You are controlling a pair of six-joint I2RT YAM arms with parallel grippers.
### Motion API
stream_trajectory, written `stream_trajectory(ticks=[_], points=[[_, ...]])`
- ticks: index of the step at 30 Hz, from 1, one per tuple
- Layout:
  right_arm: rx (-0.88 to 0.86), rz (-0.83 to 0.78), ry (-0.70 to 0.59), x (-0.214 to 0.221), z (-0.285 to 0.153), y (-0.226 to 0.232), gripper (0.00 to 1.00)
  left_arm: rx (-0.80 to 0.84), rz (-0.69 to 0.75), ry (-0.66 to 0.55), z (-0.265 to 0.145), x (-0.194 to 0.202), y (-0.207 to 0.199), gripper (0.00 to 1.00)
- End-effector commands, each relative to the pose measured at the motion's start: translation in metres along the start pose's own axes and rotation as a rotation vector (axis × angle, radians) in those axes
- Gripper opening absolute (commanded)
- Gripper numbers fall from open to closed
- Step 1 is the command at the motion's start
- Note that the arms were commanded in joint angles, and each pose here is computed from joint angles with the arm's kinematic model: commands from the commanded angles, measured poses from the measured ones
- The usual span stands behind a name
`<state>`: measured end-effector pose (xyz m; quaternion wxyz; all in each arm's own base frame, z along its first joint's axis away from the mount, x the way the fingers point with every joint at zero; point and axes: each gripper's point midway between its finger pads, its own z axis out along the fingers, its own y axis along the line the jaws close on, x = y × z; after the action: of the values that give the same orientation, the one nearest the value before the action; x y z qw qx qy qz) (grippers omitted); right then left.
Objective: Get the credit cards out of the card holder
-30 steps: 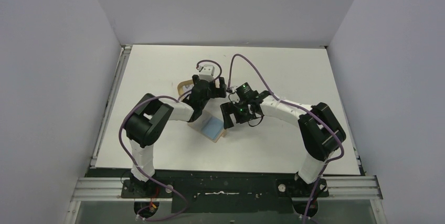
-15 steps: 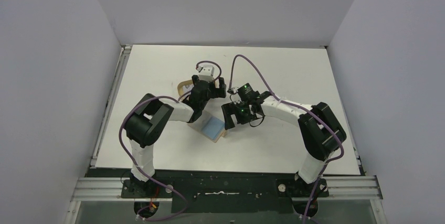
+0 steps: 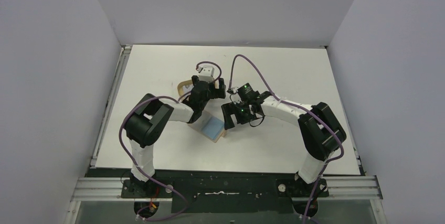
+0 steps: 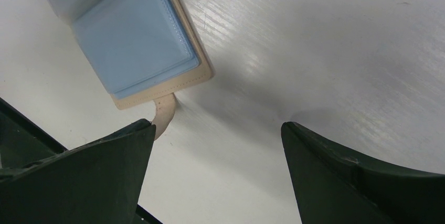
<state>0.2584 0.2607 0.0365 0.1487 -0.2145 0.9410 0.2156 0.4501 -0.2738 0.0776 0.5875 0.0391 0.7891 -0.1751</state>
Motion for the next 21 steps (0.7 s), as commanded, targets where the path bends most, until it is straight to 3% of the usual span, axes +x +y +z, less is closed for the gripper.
stream_trajectory(ticks=[1,21], points=[[-0.02,-0.01,-0.054,-0.0147,-0.0045,0.0038,0.97,0.027,-0.009,-0.103,-0.0034,-0.0348,-0.0108,0.97],[-0.026,-0.003,-0.05,-0.0138,-0.0043,0.0041,0.97,0.052,-0.009,-0.101,-0.0054,-0.034,-0.0146,0.97]])
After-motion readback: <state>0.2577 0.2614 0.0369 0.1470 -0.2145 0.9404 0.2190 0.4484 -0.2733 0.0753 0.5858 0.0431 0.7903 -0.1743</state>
